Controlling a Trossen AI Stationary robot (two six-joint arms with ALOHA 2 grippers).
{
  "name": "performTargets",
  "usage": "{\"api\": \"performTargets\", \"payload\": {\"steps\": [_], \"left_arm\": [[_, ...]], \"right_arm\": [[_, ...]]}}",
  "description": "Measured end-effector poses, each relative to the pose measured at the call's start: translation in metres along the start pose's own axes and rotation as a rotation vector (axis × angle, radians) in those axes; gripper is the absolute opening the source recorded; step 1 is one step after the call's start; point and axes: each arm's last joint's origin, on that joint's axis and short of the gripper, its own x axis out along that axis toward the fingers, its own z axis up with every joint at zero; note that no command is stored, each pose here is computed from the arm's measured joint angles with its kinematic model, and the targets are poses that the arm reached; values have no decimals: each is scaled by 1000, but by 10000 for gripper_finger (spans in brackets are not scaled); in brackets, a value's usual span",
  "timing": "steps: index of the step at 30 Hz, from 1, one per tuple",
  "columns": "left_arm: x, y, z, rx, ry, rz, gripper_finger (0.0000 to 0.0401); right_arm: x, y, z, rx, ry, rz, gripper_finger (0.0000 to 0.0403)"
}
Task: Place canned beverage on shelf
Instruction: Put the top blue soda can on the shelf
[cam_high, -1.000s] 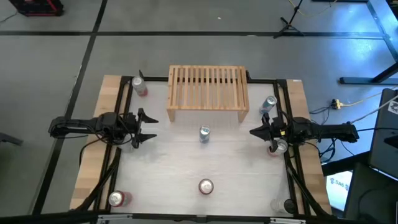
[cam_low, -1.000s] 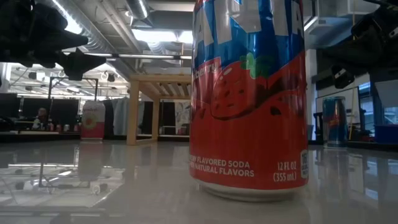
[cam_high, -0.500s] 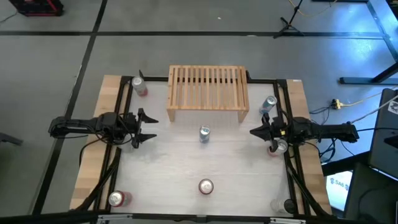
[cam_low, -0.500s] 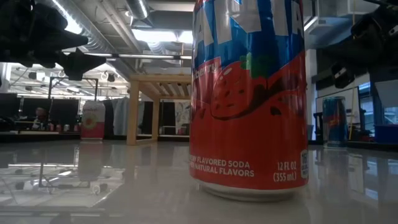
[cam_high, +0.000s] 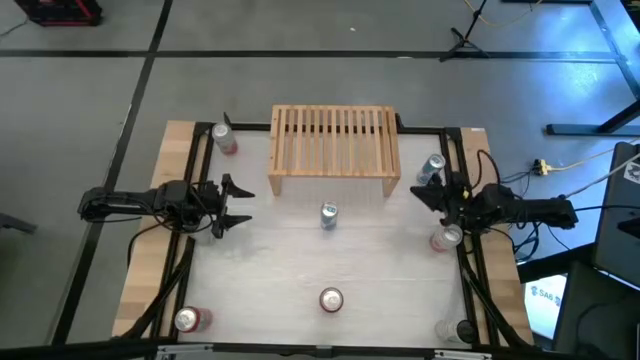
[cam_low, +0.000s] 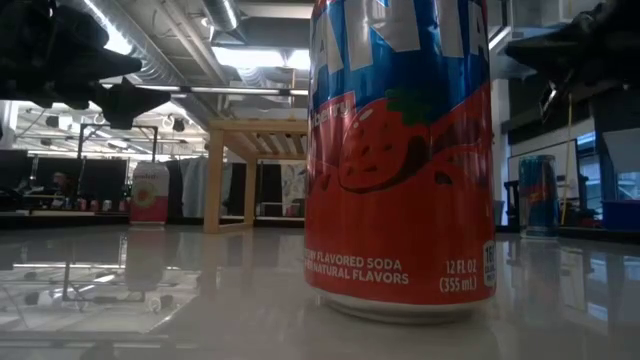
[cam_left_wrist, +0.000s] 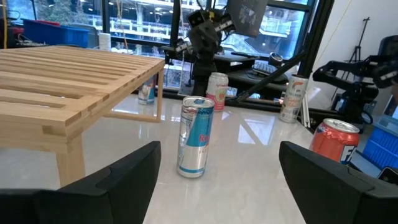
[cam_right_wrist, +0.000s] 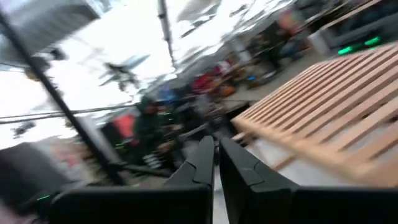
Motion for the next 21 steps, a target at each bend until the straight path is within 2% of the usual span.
{"api": "performTargets", "payload": {"steps": [4,7,10,13,16,21], "left_arm": [[0,0,0,13,0,2,322],[0,1,1,134,-10,42,322],[-1,1,10,175,-105,95,322],[-4,0,25,110,-274,119,322],[-9,-2,40,-59,-446,57,322],[-18,2,55,-235,-645,181,322]], "right_arm": [[4,9,21,-54,-20,-143,14],[7,19,40,-118,-21,-248,14],[12,27,56,-170,-17,-361,14],[16,36,71,-198,-20,-452,14],[19,43,86,-229,-13,-540,14],[23,54,107,-318,-13,-673,14]]}}
